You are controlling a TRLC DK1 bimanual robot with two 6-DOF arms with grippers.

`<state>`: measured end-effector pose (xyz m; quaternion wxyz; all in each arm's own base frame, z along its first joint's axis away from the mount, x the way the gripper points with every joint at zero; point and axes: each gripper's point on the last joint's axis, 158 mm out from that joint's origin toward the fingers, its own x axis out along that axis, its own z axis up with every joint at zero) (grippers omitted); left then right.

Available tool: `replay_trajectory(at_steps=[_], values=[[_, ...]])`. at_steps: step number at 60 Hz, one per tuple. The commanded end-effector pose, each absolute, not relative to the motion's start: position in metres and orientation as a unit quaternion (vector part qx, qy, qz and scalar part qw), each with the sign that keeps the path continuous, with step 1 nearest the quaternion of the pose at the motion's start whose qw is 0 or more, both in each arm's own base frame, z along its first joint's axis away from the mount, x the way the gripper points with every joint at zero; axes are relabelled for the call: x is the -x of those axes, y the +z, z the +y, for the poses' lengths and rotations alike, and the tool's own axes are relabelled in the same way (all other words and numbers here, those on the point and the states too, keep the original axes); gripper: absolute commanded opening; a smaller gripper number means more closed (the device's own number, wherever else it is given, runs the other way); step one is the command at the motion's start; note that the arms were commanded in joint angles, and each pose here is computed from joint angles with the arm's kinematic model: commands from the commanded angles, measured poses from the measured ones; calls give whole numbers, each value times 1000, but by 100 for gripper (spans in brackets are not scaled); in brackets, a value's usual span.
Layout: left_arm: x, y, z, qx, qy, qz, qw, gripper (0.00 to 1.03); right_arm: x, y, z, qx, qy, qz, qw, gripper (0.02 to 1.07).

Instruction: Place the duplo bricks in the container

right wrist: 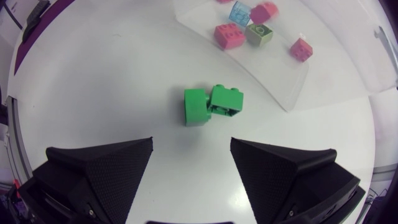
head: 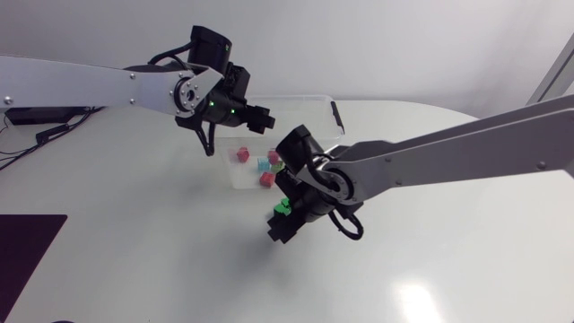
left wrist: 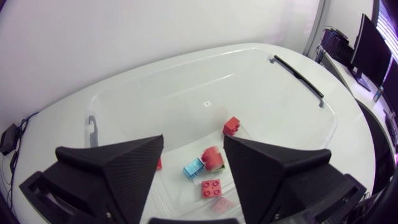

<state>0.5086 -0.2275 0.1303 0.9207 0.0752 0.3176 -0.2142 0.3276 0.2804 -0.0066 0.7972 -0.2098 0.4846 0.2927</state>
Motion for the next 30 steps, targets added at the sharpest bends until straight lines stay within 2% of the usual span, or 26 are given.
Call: replay_trajectory(at_steps=[1,10,19,27,30], values=[[-518,161,-222,-56,-204,290,933,95,-339,-8,295,219,296,477,798,93],[-502,176,-199,-54,-192,283,938,95,-347,-19,301,224,289,498,786,90],[-479,202,-173,-50,-183,264,946,95,-353,-31,299,226,276,515,779,78],[-462,218,-151,-49,-178,250,951,95,-357,-38,297,225,262,527,776,61],[-457,218,-146,-52,-177,249,951,95,-357,-38,296,226,258,530,776,59]])
